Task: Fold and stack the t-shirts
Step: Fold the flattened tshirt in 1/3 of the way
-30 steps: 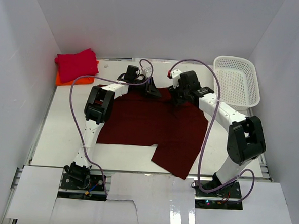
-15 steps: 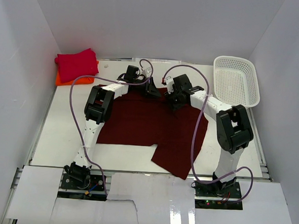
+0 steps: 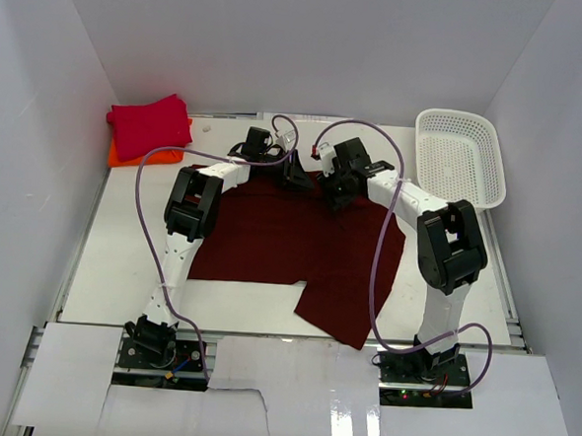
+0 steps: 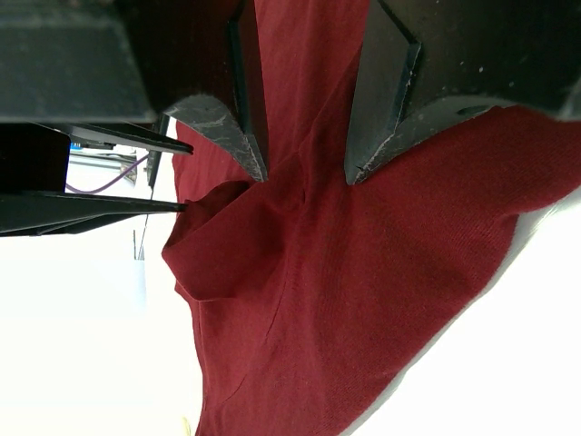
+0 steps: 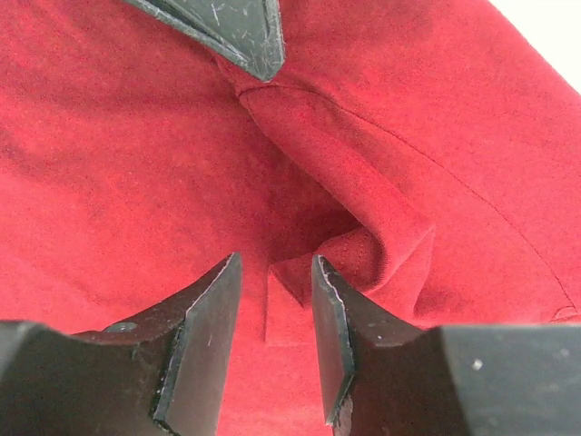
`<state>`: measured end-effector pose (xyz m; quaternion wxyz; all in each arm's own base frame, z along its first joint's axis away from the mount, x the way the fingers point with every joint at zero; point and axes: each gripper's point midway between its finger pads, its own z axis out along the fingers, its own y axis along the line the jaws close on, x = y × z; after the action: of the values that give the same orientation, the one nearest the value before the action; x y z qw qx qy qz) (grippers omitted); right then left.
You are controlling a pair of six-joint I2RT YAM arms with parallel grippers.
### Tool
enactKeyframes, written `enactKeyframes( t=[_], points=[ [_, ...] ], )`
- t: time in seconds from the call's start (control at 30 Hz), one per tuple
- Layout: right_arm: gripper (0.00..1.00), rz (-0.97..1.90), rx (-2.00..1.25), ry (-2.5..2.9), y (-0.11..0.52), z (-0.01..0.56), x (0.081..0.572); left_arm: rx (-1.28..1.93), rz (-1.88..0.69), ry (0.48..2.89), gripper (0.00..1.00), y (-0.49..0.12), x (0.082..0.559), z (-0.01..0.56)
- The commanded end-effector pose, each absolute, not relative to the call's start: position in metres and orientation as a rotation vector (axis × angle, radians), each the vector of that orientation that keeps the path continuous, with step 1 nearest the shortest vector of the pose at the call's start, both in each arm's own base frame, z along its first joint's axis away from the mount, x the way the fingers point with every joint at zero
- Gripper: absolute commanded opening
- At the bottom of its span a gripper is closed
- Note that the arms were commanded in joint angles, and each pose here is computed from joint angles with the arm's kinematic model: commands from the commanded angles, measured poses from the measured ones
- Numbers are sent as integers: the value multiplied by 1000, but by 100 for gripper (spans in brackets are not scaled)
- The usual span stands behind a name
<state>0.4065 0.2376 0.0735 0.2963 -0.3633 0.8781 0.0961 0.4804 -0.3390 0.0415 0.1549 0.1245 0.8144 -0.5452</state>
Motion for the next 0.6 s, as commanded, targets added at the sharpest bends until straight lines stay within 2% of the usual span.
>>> enactKeyframes(
  t=[0.0, 0.57],
  points=[
    [43, 278, -961, 2312, 246, 83, 413, 364, -1545, 2389, 50, -342, 470, 29],
    [43, 209, -812, 2364, 204, 63, 473, 361, -1539, 2399, 50, -340, 469, 25]
  ],
)
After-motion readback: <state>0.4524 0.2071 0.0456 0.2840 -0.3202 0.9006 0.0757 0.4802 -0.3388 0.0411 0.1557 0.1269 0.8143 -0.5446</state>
